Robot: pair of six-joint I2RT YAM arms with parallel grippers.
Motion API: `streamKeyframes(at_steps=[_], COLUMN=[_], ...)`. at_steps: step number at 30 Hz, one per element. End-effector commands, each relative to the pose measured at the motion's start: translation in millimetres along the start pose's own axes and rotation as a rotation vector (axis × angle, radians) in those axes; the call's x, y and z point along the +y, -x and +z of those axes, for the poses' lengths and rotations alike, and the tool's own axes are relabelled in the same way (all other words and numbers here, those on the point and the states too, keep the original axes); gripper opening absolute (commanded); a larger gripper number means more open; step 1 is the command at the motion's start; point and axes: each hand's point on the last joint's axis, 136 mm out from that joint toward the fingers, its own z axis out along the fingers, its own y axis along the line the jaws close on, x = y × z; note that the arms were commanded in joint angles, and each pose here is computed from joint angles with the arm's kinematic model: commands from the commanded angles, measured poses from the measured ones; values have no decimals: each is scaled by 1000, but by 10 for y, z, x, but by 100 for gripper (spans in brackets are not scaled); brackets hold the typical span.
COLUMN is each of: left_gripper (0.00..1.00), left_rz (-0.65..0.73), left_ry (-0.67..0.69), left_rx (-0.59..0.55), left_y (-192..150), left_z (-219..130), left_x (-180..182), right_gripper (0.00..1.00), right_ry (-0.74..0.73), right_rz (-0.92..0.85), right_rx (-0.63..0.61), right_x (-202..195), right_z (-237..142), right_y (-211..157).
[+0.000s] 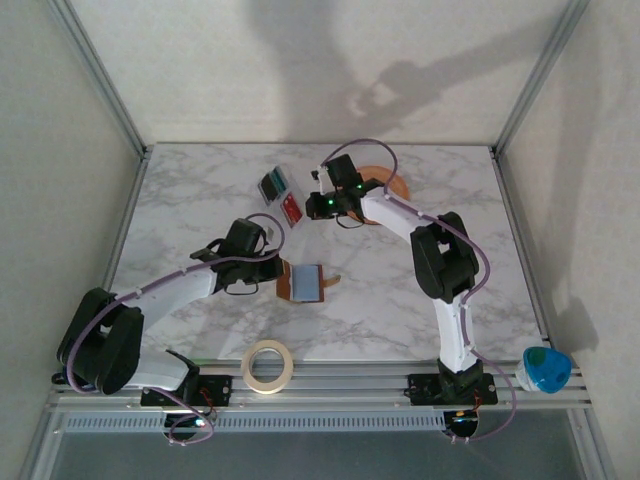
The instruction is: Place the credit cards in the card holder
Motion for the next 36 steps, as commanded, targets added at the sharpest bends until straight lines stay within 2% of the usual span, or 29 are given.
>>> streamKeyframes(at_steps=[1, 5, 13, 22, 26, 31, 36], left_gripper=[0, 0, 0, 0, 0, 0, 0], left_rz=[26, 27, 32, 15, 9, 5, -16], left_ry=[-40, -66, -92, -103, -84, -96, -92], left_rx=[6, 26, 46, 46, 58, 37, 36], left_y=[3, 4, -4, -5, -34, -25, -19], left_z=[-11, 37, 104, 140, 161, 141, 150], left_x=[-54, -109, -146, -152, -101, -111, -103], right_gripper=[2, 0, 0, 1, 24, 33, 53], right_ry=[-98, -158, -284, -295, -280, -272, -253], right_rz=[47, 118, 135, 138, 119, 18, -116], right_rx=[-45, -95, -190, -177, -183, -162, -106], right_x=[-101, -201, -395, -438, -376, -260, -161], right_z=[-144, -320, -692, -552, -614, -745, -739], right_y=[-23, -73, -154, -175, -143, -67, -7])
